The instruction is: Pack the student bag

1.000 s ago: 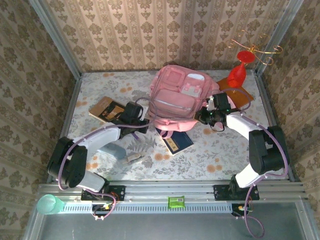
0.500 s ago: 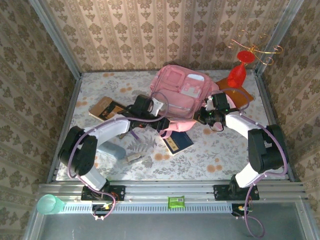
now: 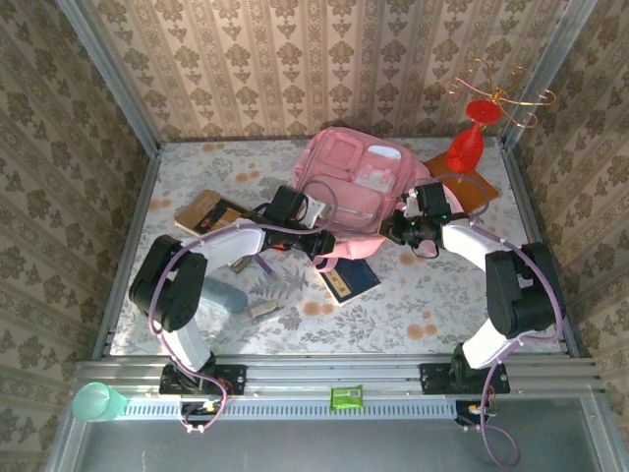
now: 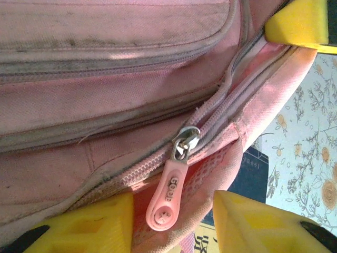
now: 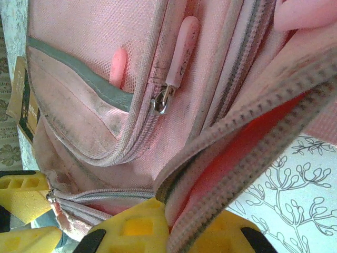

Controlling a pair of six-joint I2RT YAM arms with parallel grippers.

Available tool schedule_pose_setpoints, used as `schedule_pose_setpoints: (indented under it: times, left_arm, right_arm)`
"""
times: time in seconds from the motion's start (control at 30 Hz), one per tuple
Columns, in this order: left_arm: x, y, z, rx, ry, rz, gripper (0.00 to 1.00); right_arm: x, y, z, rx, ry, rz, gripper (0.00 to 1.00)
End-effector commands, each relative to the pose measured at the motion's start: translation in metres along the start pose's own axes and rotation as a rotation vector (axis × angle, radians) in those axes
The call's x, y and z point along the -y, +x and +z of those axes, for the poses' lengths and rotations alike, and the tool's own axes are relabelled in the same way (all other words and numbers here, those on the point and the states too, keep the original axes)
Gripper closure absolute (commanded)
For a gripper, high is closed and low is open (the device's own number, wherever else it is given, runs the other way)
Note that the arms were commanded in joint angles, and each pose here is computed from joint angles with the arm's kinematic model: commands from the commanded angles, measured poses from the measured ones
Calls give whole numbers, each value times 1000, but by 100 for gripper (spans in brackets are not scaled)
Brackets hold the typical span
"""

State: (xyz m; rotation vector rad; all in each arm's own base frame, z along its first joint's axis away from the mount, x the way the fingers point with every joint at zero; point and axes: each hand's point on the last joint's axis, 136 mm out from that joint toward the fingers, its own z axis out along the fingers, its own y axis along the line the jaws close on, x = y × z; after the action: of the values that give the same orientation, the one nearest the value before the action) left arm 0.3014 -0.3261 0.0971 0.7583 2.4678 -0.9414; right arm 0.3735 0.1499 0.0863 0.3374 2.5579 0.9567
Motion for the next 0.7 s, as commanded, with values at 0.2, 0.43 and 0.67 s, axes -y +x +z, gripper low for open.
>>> schedule_pose_setpoints:
  times: [0.2, 0.43, 0.67]
  left_arm:
    - [2, -12, 14, -5, 38, -23, 67]
    - [-8, -16, 15, 16, 16, -29, 90]
    - [-30, -26, -11, 97, -61, -56, 100]
  right_arm:
    - [-24, -4, 4, 7, -93, -45, 100]
    - [-17, -2, 4, 4, -61, -58, 100]
    - [15, -1, -7, 7, 105, -121, 100]
